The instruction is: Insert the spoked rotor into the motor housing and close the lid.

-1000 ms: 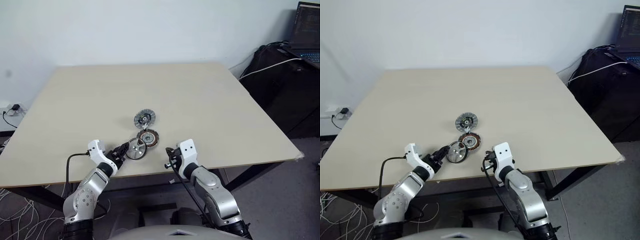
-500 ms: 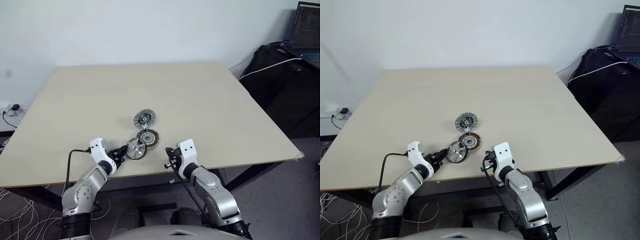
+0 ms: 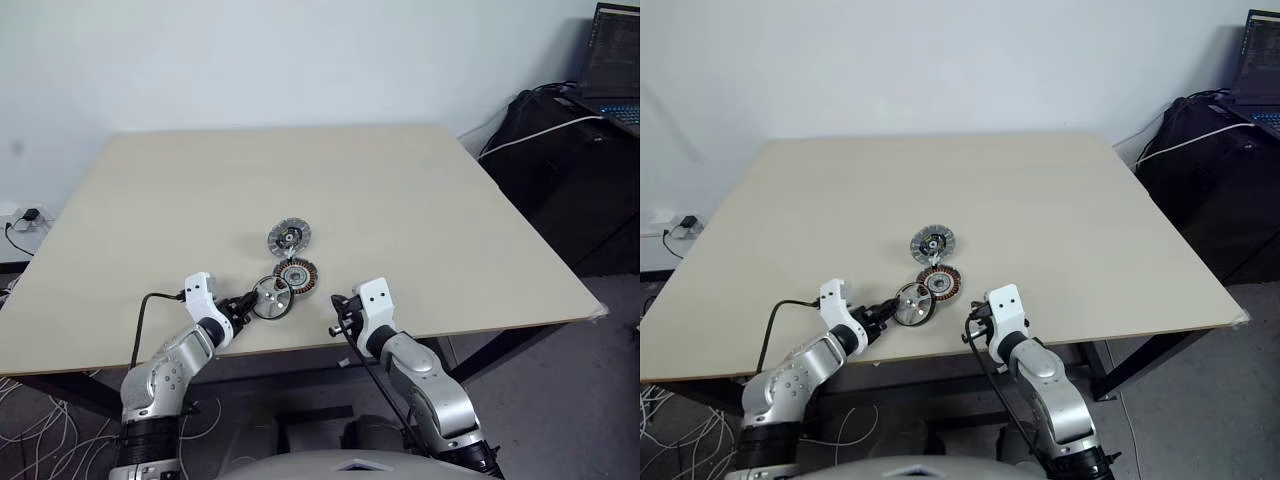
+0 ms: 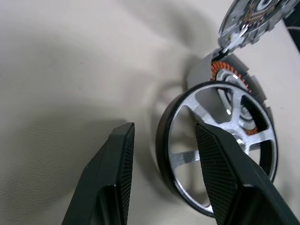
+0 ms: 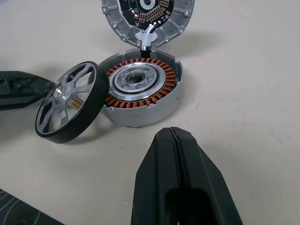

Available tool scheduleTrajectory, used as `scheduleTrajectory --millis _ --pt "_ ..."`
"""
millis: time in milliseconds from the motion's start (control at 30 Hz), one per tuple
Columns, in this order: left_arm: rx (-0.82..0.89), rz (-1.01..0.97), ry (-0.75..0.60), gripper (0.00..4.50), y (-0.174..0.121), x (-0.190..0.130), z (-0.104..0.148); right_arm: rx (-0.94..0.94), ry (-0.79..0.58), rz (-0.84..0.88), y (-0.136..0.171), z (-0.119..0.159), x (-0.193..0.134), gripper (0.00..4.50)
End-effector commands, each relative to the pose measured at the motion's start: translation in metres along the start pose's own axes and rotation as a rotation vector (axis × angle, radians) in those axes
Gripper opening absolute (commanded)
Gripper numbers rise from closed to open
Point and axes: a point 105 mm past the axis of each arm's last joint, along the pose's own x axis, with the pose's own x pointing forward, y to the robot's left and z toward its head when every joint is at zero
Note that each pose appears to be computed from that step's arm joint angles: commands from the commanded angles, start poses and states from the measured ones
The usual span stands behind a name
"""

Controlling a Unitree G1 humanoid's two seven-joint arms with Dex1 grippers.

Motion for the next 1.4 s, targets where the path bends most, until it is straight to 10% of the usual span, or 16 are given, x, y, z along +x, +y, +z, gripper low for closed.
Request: scheduleTrajectory --millis 33,233,500,1400 --pt "0.026 -0.017 0.003 2.16 -0.005 0.002 0.005 -0.004 -0.065 -0.002 0.0 0.018 -0.002 0.0" --pt "0.033 -0.021 0.008 2.16 -0.006 0.002 0.005 -0.003 -0.067 -0.002 0.0 0.018 -0.001 0.0" --pt "0.03 -0.027 0.01 0.02 -0.008 0.003 0.005 -0.006 -0.069 -0.005 0.0 0.019 -0.001 0.0" --pt "-0.001 -0.15 -0.116 0.02 -0.05 -0.002 0.039 0.002 -0.066 -0.002 0.0 0.018 0.0 0.0"
